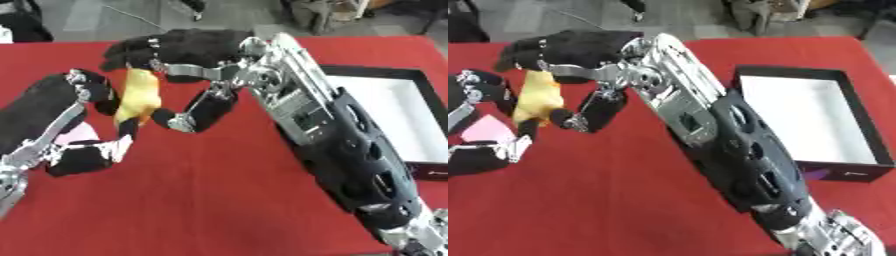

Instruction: Pick up the objects with one hand, pass them to the other hand, and then place them into the box on the other side of the table.

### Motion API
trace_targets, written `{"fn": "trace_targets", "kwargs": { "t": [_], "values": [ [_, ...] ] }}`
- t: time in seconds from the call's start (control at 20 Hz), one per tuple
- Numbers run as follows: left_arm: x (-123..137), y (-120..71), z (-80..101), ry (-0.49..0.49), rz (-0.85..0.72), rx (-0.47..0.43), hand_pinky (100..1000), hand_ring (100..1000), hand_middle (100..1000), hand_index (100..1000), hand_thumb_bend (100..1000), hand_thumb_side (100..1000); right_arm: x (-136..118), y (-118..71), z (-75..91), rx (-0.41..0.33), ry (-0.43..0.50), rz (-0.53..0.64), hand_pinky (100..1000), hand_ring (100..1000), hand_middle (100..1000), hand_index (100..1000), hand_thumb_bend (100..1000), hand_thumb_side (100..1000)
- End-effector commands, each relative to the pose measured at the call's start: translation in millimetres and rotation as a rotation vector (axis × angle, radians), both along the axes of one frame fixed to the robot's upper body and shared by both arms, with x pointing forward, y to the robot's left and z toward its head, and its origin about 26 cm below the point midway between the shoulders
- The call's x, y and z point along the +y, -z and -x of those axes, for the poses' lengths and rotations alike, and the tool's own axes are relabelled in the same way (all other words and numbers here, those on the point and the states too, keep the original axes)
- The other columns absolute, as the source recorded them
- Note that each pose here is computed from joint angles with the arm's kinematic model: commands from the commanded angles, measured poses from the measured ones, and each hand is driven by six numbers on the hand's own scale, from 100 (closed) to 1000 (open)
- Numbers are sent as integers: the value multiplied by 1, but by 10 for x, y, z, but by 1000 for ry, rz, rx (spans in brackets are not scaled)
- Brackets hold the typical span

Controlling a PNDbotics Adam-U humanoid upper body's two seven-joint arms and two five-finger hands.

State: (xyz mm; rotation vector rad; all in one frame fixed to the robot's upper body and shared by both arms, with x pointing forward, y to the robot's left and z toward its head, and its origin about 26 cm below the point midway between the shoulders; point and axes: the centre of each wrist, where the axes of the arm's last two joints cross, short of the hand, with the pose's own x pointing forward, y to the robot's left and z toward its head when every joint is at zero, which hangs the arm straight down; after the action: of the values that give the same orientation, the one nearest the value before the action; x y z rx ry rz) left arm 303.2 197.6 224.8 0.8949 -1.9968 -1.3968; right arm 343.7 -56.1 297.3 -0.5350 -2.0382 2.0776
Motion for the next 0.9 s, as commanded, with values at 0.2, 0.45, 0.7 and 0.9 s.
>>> {"fn": "trace_targets", "kwargs": {
  "t": [0.2,0.45,0.7,0.9],
  "values": [
    [12,-71,48,25,-22,-49,602,479,401,476,100,244,57,7,-86,-13,33,-2,929,1000,954,926,100,122],
    [11,-63,50,25,-13,-57,603,477,401,477,100,246,71,38,-109,4,40,-58,890,1000,703,766,100,100],
    [8,-62,49,14,-2,-69,602,474,400,481,100,252,82,69,-117,88,6,-196,860,922,460,539,100,100],
    [8,-60,49,2,20,-81,599,472,398,484,100,256,89,97,-124,191,-21,-316,853,887,399,468,100,126]
  ]
}}
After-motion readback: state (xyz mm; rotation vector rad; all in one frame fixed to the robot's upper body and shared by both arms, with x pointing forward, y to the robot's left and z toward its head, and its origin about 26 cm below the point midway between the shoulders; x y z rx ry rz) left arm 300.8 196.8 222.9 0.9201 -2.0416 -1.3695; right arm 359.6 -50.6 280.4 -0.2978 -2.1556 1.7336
